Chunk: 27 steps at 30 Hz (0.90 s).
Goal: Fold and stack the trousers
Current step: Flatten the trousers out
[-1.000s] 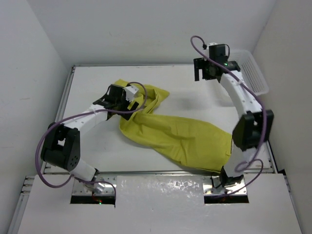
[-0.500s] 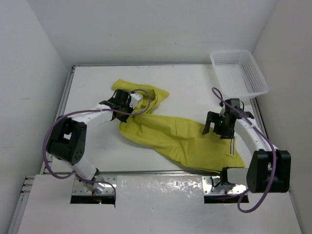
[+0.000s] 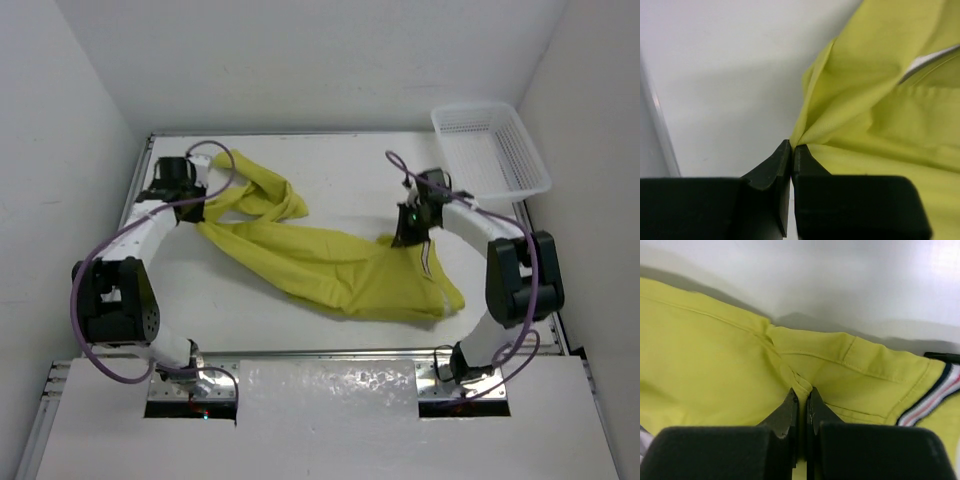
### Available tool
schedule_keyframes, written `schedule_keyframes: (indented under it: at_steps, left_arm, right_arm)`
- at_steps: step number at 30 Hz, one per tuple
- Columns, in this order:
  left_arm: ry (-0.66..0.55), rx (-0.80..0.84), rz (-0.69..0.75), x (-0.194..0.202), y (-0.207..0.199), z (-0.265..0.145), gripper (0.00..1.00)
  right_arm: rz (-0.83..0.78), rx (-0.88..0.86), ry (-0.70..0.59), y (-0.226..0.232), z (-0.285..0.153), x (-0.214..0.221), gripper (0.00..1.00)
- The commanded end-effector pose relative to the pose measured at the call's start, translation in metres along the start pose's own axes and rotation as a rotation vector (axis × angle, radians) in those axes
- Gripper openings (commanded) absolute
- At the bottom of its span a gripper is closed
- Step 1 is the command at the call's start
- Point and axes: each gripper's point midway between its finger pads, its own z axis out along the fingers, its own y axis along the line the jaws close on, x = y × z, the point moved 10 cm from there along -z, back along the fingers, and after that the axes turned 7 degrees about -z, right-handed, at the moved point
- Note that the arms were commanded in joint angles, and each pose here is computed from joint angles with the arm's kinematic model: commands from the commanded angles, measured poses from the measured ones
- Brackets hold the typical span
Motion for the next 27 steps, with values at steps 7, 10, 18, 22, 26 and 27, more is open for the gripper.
schedule_keyframes:
  at_steps: [7, 10, 18, 22, 26, 27]
  left_arm:
    - [-0.384, 0.190, -0.145, -0.130, 0.025, -0.098, 0.00]
    - [-0.515, 0.267, -0.109, -0.164, 0.025, -0.146, 0.00]
    - [-0.253, 0.057, -0.100, -0.089, 0.050, -0.104, 0.00]
    - [0.026, 0.014, -0.046, 0.003, 0.046, -0.056, 0.00]
    - [0.313, 0.096, 0.104, 0.088, 0.033, -0.032, 0.12]
    - [0.376, 0.130, 0.144, 0.106, 0.030, -0.030, 0.19]
  right_arm:
    - [-0.236, 0.018, -0.684, 0.053, -0.128, -0.223, 0.00]
    - [-0.268, 0.049, -0.813, 0.061, -0.172, -0.235, 0.00]
    - [-0.135, 0.111, -0.968, 0.033, -0.151, -0.113, 0.00]
    - [0.117, 0.208, -0.649, -0.010, -0.053, 0.018, 0.13]
    - [0.329, 0.359, -0.455, -0.033, -0.031, 0.094, 0.58]
    - [0.346, 0.362, -0.462, -0.034, -0.033, 0.096, 0.64]
